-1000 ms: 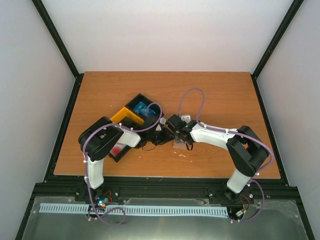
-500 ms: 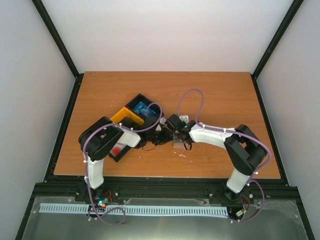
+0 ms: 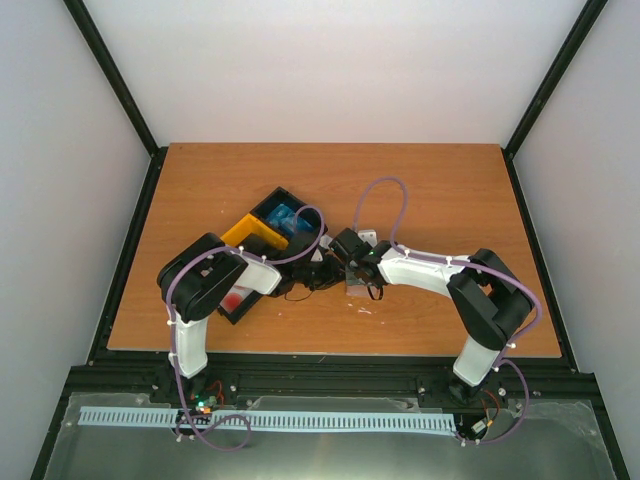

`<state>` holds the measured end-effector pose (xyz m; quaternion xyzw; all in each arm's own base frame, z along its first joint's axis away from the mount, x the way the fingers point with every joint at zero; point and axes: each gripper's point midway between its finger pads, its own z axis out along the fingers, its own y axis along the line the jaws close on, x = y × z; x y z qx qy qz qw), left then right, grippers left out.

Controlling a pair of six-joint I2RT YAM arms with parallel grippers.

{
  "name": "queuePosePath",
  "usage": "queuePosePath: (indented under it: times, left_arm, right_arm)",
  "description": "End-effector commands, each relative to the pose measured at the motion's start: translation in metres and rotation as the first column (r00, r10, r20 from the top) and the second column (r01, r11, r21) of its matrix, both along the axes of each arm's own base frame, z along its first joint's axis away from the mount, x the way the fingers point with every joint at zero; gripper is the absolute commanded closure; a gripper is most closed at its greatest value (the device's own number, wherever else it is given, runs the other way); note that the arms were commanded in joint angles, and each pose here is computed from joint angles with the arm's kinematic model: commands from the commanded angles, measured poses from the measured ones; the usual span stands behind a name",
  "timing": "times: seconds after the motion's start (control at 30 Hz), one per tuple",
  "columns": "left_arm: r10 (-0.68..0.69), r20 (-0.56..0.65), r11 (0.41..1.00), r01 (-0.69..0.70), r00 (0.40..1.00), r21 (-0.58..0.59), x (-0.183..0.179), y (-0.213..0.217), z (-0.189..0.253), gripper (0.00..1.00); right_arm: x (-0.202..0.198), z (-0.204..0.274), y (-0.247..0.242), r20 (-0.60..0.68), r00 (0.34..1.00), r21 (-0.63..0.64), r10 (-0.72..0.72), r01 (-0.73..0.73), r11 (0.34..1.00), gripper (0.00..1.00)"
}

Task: Put the credit cards into the card holder
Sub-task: Close the card holder at the center of the board.

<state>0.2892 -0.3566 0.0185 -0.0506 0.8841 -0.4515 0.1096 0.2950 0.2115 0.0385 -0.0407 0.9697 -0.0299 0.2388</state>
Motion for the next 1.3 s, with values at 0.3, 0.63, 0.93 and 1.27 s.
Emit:
queuePosePath:
  times: [0.3, 0.63, 0.93, 1.27]
  left_arm:
    - [0.056, -0.219, 0.962, 0.006, 0.974, 0.273, -0.046, 0.048, -0.087, 0.78]
    - [0.055, -0.218, 0.962, 0.007, 0.974, 0.272, -0.046, 0.048, -0.087, 0.78]
    - [0.055, -0.220, 0.962, 0.007, 0.974, 0.274, -0.047, 0.049, -0.087, 0.78]
    - [0.053, -0.220, 0.962, 0.009, 0.974, 0.272, -0.047, 0.048, -0.087, 0.81]
  right_arm:
    - [-0.007, -0.005, -0.011, -0.029, 1.000, -0.070, 0.000, -0.002, 0.998, 0.97]
    - [-0.008, -0.004, -0.001, -0.028, 0.999, -0.010, 0.023, -0.023, 1.000, 0.97]
    - [-0.005, -0.005, 0.002, -0.014, 1.000, 0.000, 0.019, -0.019, 1.000, 0.97]
    - [0.000, 0.008, -0.001, 0.038, 0.999, 0.017, -0.012, 0.011, 1.000, 0.97]
